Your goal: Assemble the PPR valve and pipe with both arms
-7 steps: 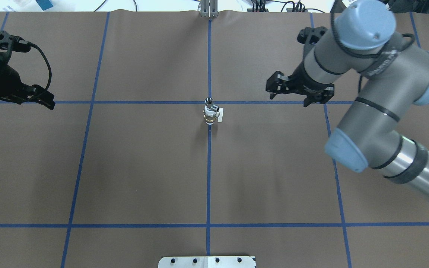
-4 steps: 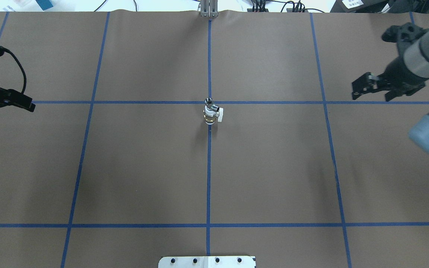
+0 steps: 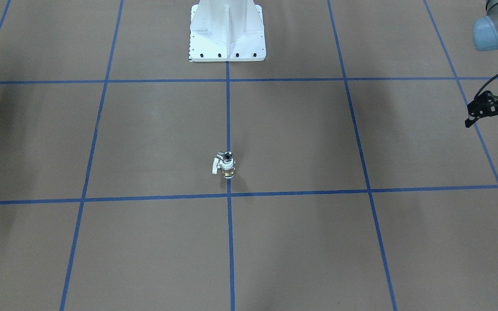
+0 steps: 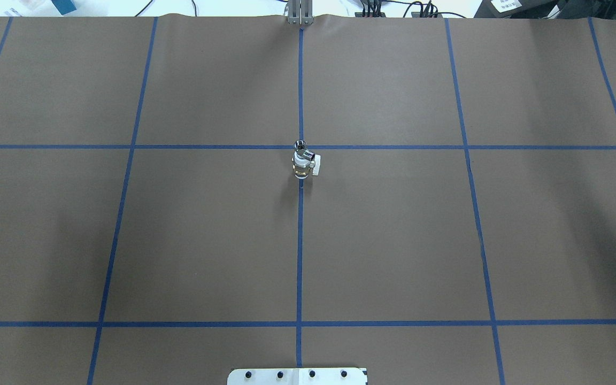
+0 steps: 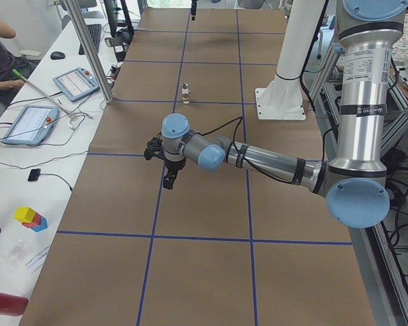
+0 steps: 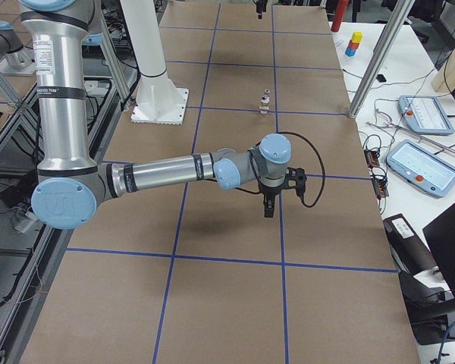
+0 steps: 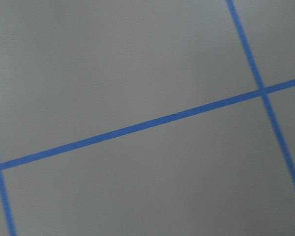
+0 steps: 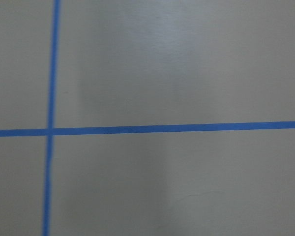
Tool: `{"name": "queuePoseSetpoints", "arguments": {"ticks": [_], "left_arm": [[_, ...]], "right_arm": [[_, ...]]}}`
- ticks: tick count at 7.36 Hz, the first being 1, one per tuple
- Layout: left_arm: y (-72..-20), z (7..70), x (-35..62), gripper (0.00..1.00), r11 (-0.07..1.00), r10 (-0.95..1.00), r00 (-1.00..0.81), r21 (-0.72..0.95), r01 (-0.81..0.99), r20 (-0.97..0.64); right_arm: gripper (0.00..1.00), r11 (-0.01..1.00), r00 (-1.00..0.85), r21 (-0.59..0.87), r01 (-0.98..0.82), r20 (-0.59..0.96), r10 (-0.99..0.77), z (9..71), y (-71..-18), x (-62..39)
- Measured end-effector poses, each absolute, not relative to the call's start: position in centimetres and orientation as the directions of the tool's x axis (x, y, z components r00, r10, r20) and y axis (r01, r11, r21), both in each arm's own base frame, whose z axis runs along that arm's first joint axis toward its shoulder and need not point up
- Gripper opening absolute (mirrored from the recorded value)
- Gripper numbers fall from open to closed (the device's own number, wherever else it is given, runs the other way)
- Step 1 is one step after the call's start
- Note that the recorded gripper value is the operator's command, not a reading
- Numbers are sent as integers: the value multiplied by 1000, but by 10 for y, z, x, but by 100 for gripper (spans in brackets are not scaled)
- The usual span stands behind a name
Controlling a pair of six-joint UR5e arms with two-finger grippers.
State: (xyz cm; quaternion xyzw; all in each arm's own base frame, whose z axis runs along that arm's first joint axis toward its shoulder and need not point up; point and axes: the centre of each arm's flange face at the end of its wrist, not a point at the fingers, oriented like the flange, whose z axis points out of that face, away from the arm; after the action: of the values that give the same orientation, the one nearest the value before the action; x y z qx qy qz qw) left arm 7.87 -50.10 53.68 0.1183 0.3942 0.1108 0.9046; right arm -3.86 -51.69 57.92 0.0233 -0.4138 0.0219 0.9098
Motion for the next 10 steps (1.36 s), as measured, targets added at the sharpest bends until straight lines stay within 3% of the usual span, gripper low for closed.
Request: {"name": "queuePoseSetpoints", "arguments": {"ticks": [3, 10], "left_arm": [[-505, 570, 51, 100, 978, 196, 681, 191, -83, -705], [-511, 580, 34, 100, 994, 83, 676, 107, -7, -732]], "right_arm": [[100, 995, 656, 3, -97, 752, 61, 611, -519, 1], [100, 997, 686, 6, -73, 726, 46, 587, -525, -11]]}}
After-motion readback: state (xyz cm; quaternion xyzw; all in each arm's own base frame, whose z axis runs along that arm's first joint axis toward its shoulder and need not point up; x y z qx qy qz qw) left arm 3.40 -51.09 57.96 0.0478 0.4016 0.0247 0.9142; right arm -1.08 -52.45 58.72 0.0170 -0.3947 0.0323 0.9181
